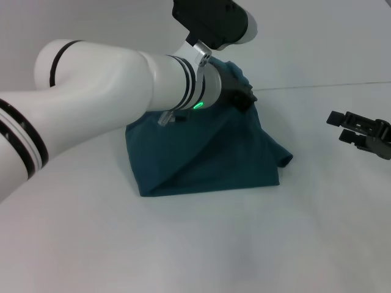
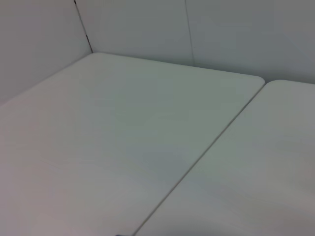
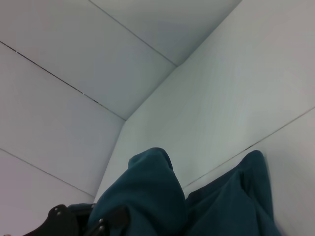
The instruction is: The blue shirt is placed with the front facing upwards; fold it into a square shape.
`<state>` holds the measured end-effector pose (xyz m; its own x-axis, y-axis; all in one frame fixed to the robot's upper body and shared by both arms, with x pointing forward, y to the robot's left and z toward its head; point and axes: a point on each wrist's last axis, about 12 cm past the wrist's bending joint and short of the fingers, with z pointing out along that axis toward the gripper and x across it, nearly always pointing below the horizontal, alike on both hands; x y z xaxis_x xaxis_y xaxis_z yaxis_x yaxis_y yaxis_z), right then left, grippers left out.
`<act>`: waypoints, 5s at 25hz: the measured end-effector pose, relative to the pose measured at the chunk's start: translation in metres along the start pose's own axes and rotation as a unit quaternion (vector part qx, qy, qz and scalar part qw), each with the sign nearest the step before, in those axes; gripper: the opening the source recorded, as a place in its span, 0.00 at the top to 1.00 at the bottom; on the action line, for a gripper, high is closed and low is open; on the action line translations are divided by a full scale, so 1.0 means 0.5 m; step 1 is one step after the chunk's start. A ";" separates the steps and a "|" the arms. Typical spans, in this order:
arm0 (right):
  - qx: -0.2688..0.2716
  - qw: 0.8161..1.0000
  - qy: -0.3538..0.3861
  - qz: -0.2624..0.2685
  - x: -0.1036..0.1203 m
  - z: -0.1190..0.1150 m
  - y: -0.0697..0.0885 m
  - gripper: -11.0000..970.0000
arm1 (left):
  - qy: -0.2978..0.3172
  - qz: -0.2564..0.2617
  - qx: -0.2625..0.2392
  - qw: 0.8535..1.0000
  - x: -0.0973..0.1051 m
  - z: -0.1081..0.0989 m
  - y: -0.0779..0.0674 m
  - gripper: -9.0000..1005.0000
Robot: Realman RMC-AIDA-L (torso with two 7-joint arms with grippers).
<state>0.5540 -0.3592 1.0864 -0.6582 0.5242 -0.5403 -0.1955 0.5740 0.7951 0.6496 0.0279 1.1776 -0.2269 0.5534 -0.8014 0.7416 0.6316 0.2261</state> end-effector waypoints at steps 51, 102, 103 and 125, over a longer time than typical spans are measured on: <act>0.038 0.996 0.054 -0.058 -0.045 -0.014 -0.004 0.07 | -0.042 -0.508 0.119 0.852 0.253 -0.166 0.172 0.32; 0.185 0.965 0.138 -0.122 -0.126 0.320 0.186 0.07 | -0.165 -0.520 0.160 0.823 0.441 -0.391 0.197 0.20; 0.186 0.966 0.137 -0.119 -0.123 0.323 0.185 0.07 | -0.165 -0.520 0.158 0.823 0.441 -0.391 0.197 0.20; 0.186 0.970 0.108 -0.114 -0.063 0.381 0.192 0.15 | -0.169 -0.525 0.144 0.822 0.444 -0.377 0.200 0.20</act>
<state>0.6944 -0.2010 1.1272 -0.7734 0.2362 -0.5883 -0.1050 0.8675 0.4863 0.5544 0.3160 1.1265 -0.6853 -0.4268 -0.5901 0.3788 0.4831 -0.7894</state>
